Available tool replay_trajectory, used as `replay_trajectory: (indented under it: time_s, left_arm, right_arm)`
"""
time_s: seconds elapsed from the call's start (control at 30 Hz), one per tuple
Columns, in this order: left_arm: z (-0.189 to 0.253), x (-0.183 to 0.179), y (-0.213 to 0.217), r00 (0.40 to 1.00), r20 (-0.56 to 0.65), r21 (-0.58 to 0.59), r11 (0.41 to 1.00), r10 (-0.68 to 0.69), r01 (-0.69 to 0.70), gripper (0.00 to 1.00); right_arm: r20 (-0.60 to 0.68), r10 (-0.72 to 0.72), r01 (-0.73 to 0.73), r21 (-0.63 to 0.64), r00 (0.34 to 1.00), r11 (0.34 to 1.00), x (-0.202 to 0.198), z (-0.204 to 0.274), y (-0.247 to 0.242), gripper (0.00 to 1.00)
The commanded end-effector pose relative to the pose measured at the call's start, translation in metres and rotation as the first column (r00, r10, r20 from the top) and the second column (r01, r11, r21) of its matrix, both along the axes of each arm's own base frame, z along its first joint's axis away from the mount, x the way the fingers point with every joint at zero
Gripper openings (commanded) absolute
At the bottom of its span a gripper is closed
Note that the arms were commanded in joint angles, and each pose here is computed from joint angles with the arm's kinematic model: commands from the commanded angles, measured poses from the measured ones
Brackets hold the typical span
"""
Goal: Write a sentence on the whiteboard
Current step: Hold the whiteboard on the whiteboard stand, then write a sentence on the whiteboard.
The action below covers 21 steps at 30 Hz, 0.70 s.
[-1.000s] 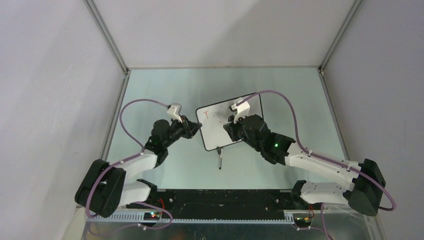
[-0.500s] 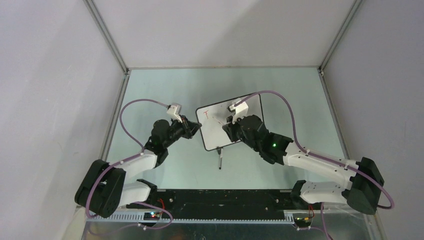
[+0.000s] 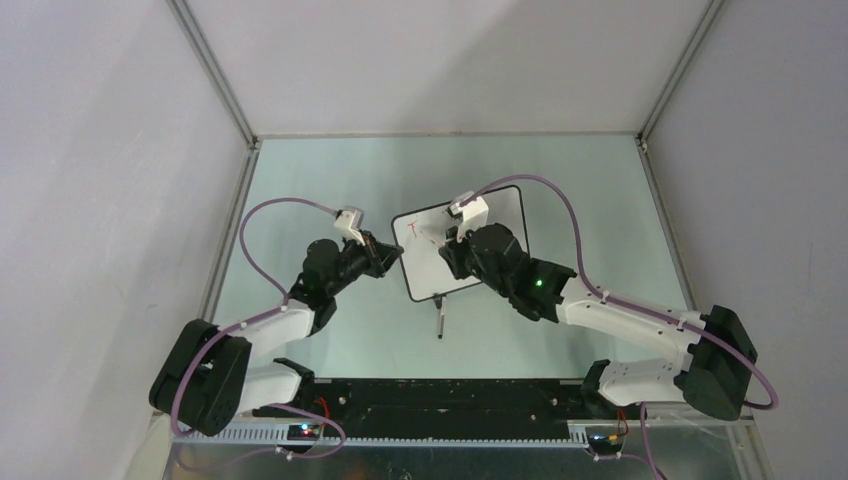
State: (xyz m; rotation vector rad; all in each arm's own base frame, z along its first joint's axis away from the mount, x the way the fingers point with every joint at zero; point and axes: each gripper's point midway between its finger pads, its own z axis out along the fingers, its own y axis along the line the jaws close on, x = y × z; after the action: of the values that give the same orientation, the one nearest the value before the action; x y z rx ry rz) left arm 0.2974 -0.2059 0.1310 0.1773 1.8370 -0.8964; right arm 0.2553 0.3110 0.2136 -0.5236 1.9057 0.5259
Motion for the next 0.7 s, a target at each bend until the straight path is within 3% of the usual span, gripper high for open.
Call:
replay_trajectory:
  time_s: [0.0,0.67]
  left_arm:
    - [0.026,0.008,-0.006,0.996,0.089,0.000,1.000,-0.011,0.011,0.14]
    - [0.026,0.006,-0.008,0.995,0.096,0.018,1.000,-0.013,0.012,0.14]
  right_arm:
    - [0.021,-0.024,0.024,0.040,0.999,0.999,0.007,0.022,0.007,0.00]
    - [0.000,-0.046,0.046,0.014,0.999,0.999,0.010,0.027,0.007,0.00]
